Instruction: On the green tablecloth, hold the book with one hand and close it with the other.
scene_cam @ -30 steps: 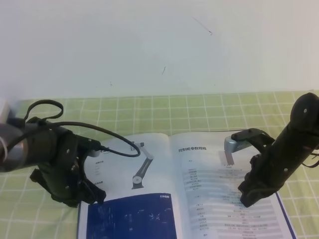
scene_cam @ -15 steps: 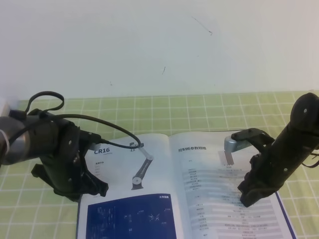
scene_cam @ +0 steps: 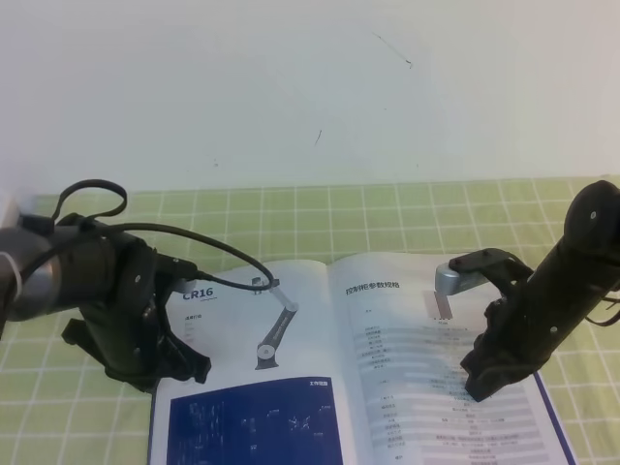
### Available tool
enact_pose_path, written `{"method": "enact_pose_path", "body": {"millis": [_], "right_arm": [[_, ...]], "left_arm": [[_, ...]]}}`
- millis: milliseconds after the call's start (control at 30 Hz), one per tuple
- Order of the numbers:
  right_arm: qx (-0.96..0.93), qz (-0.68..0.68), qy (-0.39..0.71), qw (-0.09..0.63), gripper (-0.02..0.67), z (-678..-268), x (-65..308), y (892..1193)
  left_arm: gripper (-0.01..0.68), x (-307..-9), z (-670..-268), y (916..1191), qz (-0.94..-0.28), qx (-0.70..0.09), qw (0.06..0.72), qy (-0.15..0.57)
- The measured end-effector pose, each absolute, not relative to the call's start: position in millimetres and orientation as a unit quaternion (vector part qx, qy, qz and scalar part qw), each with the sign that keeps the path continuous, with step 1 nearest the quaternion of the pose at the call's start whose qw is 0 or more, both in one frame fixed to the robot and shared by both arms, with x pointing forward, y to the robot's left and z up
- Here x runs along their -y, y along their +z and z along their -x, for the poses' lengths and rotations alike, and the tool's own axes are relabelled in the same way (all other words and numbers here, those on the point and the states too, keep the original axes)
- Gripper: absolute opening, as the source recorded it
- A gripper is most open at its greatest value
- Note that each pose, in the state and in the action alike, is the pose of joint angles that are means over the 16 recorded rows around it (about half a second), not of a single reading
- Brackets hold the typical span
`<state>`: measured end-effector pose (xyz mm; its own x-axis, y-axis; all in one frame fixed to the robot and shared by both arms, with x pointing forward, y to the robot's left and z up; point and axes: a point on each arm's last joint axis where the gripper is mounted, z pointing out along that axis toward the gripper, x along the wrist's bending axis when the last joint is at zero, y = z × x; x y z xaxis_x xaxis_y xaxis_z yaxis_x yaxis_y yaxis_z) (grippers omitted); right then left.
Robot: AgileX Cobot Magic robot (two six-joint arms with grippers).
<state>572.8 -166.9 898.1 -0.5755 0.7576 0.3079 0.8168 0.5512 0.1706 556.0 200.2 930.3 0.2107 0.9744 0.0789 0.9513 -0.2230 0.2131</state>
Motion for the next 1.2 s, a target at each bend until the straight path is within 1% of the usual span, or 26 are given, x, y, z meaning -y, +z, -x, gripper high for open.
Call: {"method": "enact_pose_path", "body": {"millis": [433,700,933,1200], "right_arm": [[0.876,0.448,-0.151,0.097,-0.003,-573,167,898],[0.876,0.447,-0.151,0.097,-0.003,-573,167,898],[0.876,0.447,-0.152,0.097,-0.003,-573,167,898],[0.876,0.446,-0.154,0.097,-0.003,-574,166,898]], "left_arm": [[-0.003,-202,-560,926,-0.764,-0.634,0.051,0.111],[-0.003,-200,-560,925,-0.752,-0.648,0.063,0.102],[-0.003,-188,-560,925,-0.742,-0.659,0.111,0.054],[-0.003,-168,-560,928,-0.725,-0.658,0.2,-0.022]]}}
